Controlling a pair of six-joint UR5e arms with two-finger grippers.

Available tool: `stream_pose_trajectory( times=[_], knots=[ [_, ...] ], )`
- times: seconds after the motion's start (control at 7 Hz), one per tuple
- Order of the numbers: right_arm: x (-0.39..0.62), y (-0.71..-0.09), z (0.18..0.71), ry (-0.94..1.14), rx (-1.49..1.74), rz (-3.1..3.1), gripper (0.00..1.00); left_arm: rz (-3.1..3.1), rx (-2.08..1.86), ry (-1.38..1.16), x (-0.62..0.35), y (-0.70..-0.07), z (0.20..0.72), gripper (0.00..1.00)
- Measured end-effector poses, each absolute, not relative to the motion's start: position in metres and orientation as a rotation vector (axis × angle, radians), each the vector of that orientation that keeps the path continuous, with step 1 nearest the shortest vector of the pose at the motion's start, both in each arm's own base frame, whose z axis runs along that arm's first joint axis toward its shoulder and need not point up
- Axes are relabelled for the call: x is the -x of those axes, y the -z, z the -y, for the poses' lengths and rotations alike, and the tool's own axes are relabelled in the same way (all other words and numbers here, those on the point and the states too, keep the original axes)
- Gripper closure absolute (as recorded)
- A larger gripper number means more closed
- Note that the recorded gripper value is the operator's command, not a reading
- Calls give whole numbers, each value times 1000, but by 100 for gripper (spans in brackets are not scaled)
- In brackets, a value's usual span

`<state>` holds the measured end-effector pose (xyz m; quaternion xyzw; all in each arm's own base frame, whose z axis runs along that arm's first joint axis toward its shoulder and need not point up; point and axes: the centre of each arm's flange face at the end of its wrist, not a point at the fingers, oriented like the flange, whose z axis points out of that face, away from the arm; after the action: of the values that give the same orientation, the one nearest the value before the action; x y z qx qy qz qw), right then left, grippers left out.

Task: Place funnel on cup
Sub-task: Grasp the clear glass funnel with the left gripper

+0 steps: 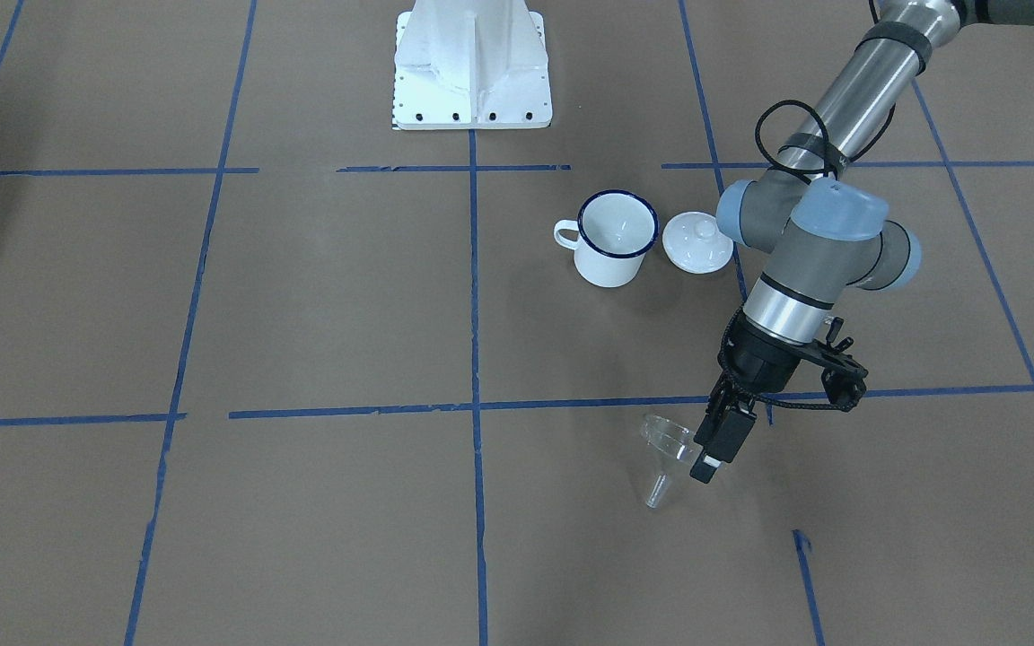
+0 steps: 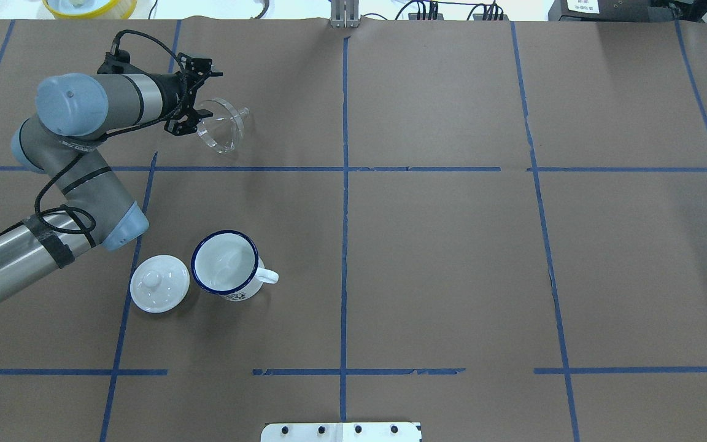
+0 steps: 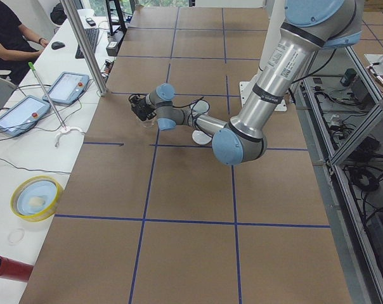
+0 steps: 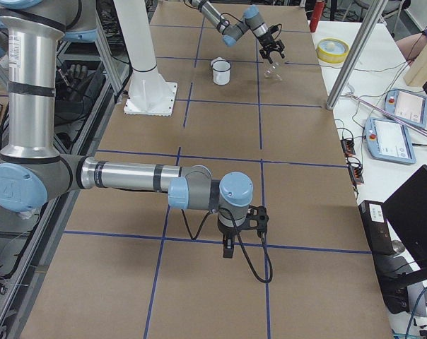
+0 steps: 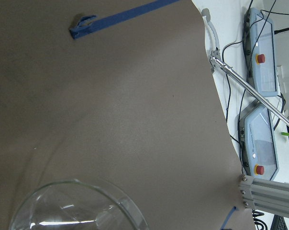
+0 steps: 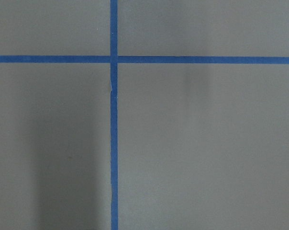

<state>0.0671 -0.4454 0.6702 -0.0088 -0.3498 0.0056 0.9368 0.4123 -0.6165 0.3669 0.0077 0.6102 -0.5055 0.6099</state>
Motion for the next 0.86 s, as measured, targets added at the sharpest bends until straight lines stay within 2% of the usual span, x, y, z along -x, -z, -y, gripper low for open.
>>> stream_pose_trajectory(
  times=[0.29,0.43,0.71,0.86],
  knots=[
    [-67,-670,445,-11,18,715,0,-1410,-18,1169,-416,-366,618,52],
    [-67,-670,445,-11,18,715,0,-1409,-16,1167,-418,-367,617,58],
    [-67,-670,445,-11,18,715,0,-1408,-11,1163,-422,-367,614,100],
    [-67,-670,445,-11,18,715,0,-1407,-10,1161,-423,-367,614,100]
  ],
)
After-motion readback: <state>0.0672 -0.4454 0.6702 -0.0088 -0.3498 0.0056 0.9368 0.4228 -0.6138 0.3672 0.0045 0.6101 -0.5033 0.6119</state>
